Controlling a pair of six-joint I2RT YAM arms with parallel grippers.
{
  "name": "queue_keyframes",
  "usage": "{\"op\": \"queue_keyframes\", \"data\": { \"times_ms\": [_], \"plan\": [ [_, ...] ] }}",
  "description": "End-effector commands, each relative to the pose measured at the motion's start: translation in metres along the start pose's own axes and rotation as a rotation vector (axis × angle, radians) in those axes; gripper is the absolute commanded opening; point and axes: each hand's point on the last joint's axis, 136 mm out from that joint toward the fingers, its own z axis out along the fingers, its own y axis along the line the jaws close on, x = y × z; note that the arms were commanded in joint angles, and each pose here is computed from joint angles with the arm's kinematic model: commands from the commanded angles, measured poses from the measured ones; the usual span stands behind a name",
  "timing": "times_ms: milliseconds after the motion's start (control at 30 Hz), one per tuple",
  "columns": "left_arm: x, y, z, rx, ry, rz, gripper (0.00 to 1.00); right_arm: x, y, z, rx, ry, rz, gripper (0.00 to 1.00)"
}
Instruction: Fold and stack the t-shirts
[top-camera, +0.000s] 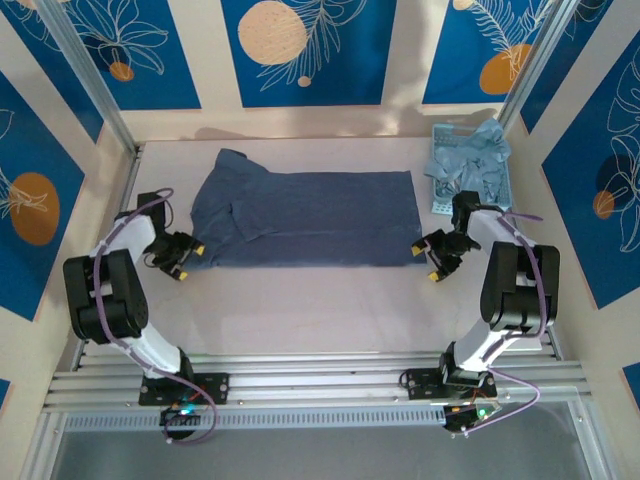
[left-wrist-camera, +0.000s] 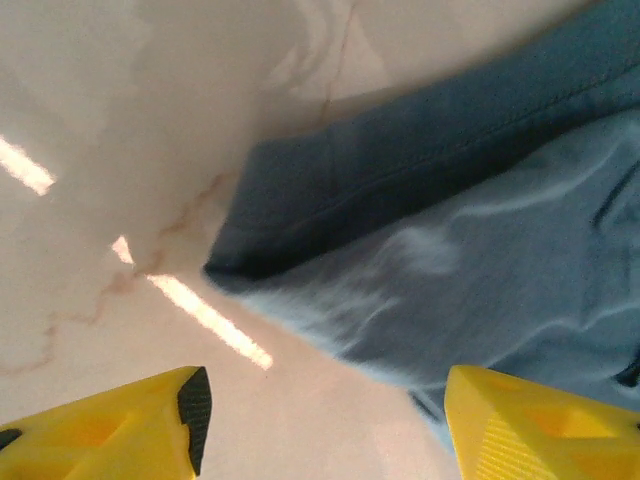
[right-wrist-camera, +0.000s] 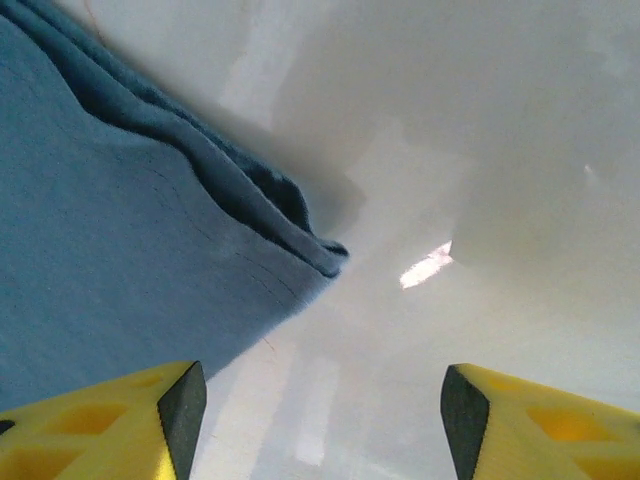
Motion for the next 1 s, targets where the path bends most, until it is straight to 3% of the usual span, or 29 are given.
{"op": "queue_keyframes", "data": {
  "times_ms": [0,100,233,367,400,633,967],
  "plan": [
    [-0.005,-0.004,0.017,0.037,0.010,-0.042,0.55,-0.002,0.015,0.008,-0.068,0.034,0.026,0.63],
    [-0.011,-0.005,0.022,0.028,-0.010,-0.031,0.41,-0.008,0.014,0.014,-0.044,0.028,0.042,0.57],
    [-0.019,-0.007,0.025,0.016,-0.027,-0.017,0.20,-0.018,0.015,0.023,-0.019,0.024,0.049,0.42],
    [-0.027,-0.003,0.020,-0.022,-0.066,0.000,0.01,-0.024,0.008,0.026,0.051,0.005,0.055,0.05],
    [-0.029,-0.002,0.016,-0.033,-0.077,0.007,0.00,-0.025,0.006,0.024,0.069,-0.003,0.055,0.00],
    [-0.019,0.027,-0.016,-0.157,-0.119,0.038,0.00,-0.010,-0.013,0.001,0.190,-0.067,0.034,0.00],
    [0.038,0.118,-0.031,-0.358,-0.121,-0.058,0.00,0.048,-0.087,-0.008,0.375,-0.046,0.163,0.00]
  ]
}}
